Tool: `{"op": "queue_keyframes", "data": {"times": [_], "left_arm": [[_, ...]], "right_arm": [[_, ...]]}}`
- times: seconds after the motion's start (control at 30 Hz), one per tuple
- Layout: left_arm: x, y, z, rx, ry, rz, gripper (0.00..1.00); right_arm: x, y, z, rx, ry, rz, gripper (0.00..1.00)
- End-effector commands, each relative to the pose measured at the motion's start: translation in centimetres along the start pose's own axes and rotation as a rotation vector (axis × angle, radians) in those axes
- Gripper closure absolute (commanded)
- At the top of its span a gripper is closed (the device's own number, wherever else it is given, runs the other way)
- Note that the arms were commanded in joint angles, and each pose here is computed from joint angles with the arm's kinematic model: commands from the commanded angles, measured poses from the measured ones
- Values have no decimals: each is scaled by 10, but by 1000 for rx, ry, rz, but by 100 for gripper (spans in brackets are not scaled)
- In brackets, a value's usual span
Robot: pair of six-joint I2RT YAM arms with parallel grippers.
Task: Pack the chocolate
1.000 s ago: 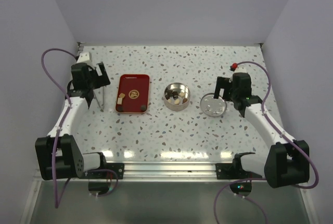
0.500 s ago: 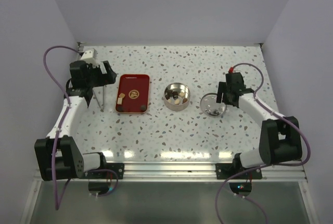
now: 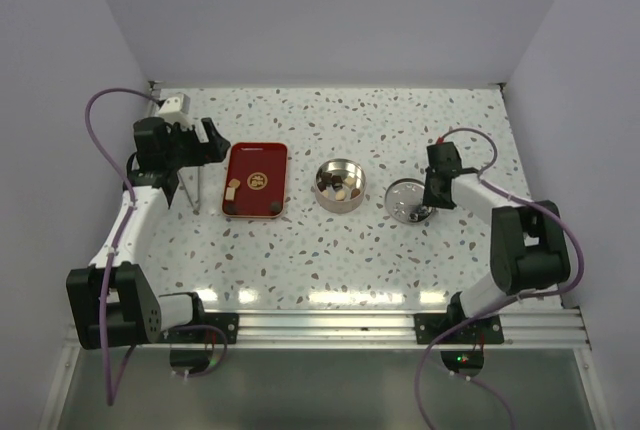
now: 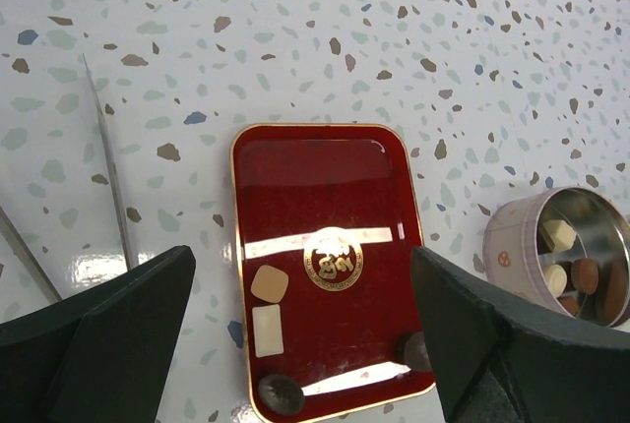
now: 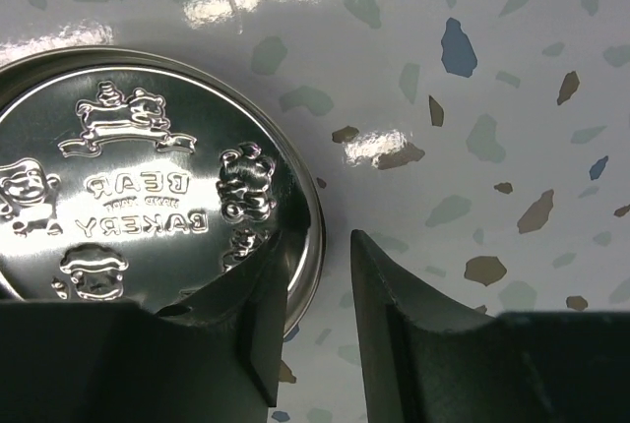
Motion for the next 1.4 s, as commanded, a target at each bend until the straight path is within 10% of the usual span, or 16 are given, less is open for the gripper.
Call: {"op": "queue_keyframes", "data": {"times": [0.0,0.23,0.3,0.8,1.37], "left_arm": [[0,-5,-5,16,-33,44,3],[-2,-9,-3,18,-18,69,3],[-3,-10,-3,19,-14,75,3],[3,-39,-10,-55,-44,121,3],[24,-139,-7,-47,-92,595,2]], "right_arm": [[-7,0,-16,-40,-25,42,66],[-21,2,-13,-37,10,67,74],[-23,1,-12,-38,27,87,100],[13,-10,-25,-12,-6,88,100],[113,-17,-65,-87,-240,-85,100]]}}
Point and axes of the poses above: each gripper's point midway between its finger pads, its own x axis back along the fingers, its own y axis along the line the jaws close on, z = x × y, the point moved 7 cm from there along x, back along the fingers, and after that the axes turned 4 degrees about x, right-handed, at the moved point
